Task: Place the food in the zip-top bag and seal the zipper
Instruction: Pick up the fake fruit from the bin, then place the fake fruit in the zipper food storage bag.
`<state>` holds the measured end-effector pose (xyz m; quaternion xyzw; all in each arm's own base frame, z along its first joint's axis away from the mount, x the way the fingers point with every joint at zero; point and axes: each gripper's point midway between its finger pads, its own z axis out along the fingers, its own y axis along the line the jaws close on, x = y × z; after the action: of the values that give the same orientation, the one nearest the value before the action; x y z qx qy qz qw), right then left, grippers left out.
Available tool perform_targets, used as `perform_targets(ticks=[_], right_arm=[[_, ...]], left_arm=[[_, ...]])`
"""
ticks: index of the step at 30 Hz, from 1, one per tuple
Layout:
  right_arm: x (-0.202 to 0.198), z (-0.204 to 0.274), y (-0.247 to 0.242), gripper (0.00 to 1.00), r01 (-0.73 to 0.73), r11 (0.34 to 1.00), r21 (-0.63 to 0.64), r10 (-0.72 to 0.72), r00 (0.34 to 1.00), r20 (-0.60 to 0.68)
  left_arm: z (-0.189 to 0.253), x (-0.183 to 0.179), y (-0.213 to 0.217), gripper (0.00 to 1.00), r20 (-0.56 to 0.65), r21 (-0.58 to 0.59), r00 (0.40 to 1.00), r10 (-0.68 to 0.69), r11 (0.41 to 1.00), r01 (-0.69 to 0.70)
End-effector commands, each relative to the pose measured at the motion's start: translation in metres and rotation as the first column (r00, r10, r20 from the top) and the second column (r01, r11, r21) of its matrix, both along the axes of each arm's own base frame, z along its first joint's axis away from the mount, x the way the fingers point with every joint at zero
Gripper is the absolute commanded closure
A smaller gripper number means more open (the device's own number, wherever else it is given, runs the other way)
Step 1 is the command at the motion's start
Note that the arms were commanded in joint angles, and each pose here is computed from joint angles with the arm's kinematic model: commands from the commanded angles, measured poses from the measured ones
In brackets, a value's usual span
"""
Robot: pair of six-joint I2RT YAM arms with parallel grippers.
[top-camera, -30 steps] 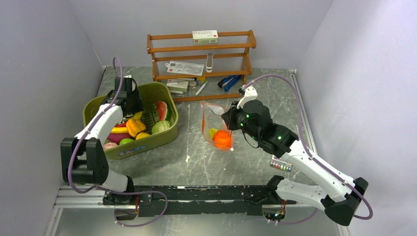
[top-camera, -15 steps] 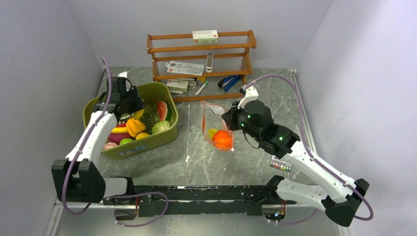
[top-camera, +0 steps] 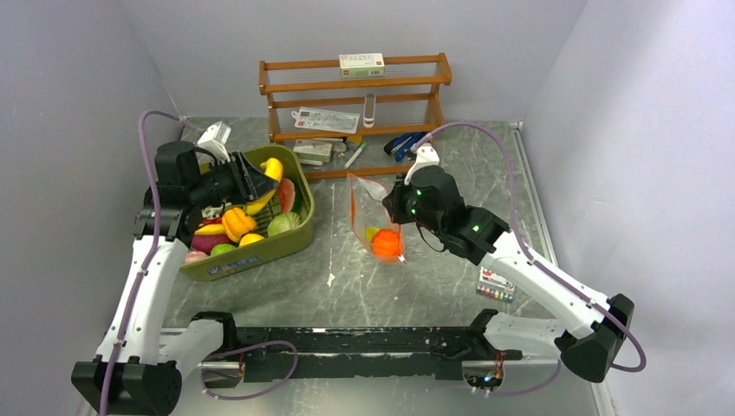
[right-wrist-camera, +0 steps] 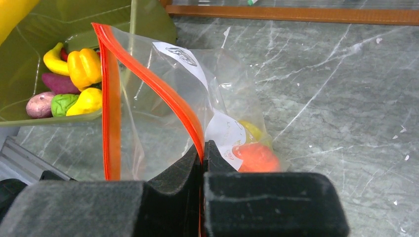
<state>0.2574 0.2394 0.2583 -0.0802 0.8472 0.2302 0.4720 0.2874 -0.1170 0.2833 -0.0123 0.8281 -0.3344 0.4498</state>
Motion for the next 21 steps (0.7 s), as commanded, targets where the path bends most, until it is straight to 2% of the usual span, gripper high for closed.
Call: perform_targets(ticks=[1,7,11,21], right_arm=[[0.009,0.022,0.008,1.00,0.008,0.999,0.051,-0.010,0.999,0.040],[0.014,0.017,0.014,1.00,0.011,0.999,0.053,-0.013,0.999,0.031],[0.015,0.012,0.018,1.00,0.012,0.998,0.069,-0.013,1.000,0.016],[0.011,0.007,0.028,1.00,-0.011,0.994,0.106,0.013,1.000,-0.022]], left_arm=[[0.035,-0.033,-0.029,0.82,0.044,-0.118,0.981,-0.188,0.974,0.192],[0.067,-0.067,-0.049,0.81,0.115,-0.200,0.938,-0.327,0.917,0.345],[0.079,-0.084,-0.056,0.78,0.158,-0.207,0.913,-0.375,0.892,0.402],[0.094,-0.092,-0.087,0.78,0.203,-0.231,0.848,-0.490,0.818,0.527]])
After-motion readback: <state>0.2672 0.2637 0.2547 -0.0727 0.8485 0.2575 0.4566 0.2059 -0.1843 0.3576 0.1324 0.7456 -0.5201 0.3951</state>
